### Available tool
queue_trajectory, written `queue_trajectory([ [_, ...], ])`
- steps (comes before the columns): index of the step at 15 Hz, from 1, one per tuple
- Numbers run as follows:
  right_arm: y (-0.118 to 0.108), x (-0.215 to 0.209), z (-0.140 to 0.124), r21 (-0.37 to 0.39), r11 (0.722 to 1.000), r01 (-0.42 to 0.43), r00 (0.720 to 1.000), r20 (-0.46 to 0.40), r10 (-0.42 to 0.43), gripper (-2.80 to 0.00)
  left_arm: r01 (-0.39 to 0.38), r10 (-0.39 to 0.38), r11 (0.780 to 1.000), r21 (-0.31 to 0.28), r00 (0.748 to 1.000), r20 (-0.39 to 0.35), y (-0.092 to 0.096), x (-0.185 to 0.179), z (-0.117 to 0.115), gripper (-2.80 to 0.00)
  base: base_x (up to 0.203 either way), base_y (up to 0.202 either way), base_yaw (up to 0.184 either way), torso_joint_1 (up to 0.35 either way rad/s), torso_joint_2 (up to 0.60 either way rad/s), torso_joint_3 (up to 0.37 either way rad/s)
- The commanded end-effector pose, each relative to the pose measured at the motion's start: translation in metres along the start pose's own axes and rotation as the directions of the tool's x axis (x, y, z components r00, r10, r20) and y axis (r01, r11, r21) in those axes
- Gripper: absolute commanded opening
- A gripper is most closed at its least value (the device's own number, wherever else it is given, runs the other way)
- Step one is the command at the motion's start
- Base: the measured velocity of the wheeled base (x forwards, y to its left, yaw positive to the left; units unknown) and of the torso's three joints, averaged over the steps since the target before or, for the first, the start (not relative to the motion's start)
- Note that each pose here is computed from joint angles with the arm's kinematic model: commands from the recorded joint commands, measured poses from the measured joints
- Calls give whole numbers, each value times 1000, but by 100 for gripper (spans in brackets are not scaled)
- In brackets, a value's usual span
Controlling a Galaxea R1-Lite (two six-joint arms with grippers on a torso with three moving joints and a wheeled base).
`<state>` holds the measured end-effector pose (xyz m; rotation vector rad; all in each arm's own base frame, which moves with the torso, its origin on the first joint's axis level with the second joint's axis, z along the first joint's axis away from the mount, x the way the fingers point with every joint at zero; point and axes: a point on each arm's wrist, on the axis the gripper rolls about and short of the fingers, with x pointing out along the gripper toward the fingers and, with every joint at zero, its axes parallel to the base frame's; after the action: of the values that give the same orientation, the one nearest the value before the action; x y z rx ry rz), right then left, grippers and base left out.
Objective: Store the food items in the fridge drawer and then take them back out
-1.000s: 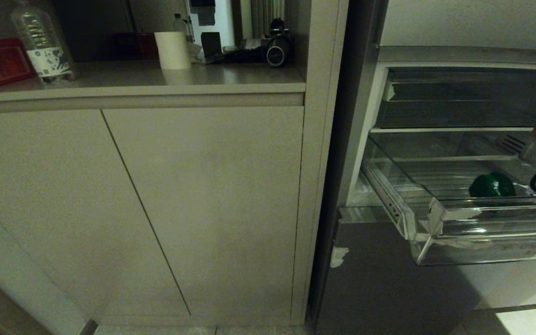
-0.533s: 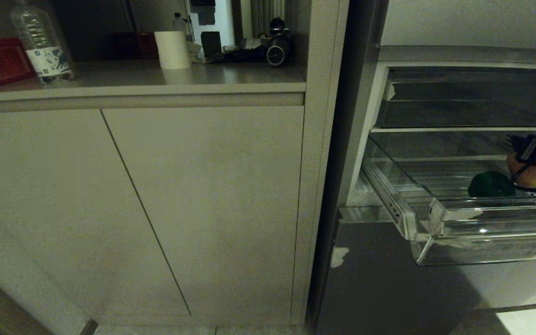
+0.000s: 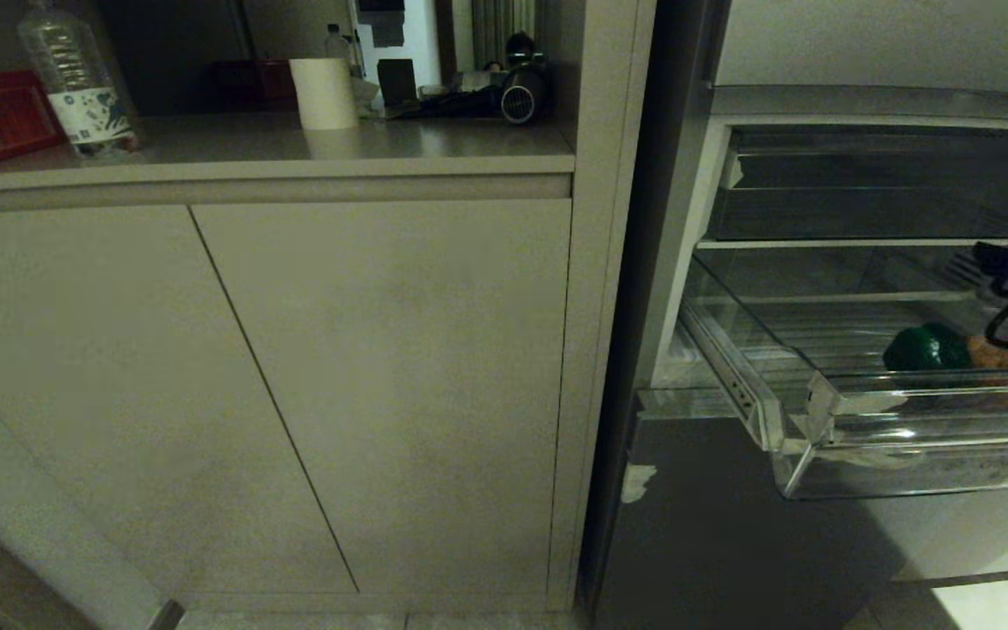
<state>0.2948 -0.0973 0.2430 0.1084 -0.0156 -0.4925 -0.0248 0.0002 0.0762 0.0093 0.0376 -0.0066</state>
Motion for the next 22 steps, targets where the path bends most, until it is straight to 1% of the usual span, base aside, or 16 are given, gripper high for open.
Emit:
queue_trajectory([
  [1,-5,-46,29,19,1000,-10,998,63,8,-198,0,0,1000,0,1000,-1,0,0,0,-280,0,0,0,0,0,0],
  [2,-8,-59,29,22,1000,-10,998,60,9,-280,0,0,1000,0,1000,-1,0,0,0,-280,0,0,0,0,0,0],
  [6,-18,-101,16,33,999,8,999,35,-9,-280,0,0,1000,0,1000,-1,0,0,0,-280,0,0,0,0,0,0],
  [7,-22,-109,11,40,998,38,999,28,-39,-280,0,0,1000,0,1000,-1,0,0,0,-280,0,0,0,0,0,0],
  [9,-31,-131,-3,83,982,168,986,5,-169,-280,0,0,1000,0,1000,-1,0,0,0,-280,0,0,0,0,0,0],
  [10,-35,-144,-8,102,973,205,979,-11,-205,-280,0,0,1000,0,1000,-1,0,0,0,-280,0,0,0,0,0,0],
  [11,-39,-155,-15,105,965,239,971,-42,-236,-280,0,0,1000,0,1000,-1,0,0,0,-280,0,0,0,0,0,0],
  [12,-44,-170,-25,106,953,282,958,-91,-273,-280,0,0,1000,0,1000,-1,0,0,0,-280,0,0,0,0,0,0],
  [13,-49,-183,-40,113,939,324,939,-156,-305,-280,0,0,1000,0,1000,-1,0,0,0,-280,0,0,0,0,0,0],
  [14,-52,-191,-52,113,931,347,925,-205,-320,-280,0,0,1000,0,1000,-1,0,0,0,-280,0,0,0,0,0,0],
  [15,-54,-196,-63,105,929,355,914,-246,-321,-280,0,0,1000,0,1000,-1,0,0,0,-280,0,0,0,0,0,0],
  [17,-55,-199,-77,98,940,327,909,-303,-284,-280,0,0,1000,0,1000,-1,0,0,0,-280,0,0,0,0,0,0],
  [18,-54,-198,-81,107,954,279,913,-336,-230,-280,0,0,1000,0,1000,-1,0,0,0,-280,0,0,0,0,0,0],
  [19,-52,-193,-84,116,964,238,910,-373,-180,-280,0,0,1000,0,1000,-1,0,0,0,-280,0,0,0,0,0,0],
  [20,-51,-188,-84,124,970,209,907,-395,-145,-280,0,0,1000,0,1000,-2,0,0,0,-280,0,0,0,0,0,0],
  [22,-46,-169,-83,134,977,167,892,-443,-91,-280,0,0,1000,0,1000,-2,0,0,0,-280,0,0,0,0,0,0],
])
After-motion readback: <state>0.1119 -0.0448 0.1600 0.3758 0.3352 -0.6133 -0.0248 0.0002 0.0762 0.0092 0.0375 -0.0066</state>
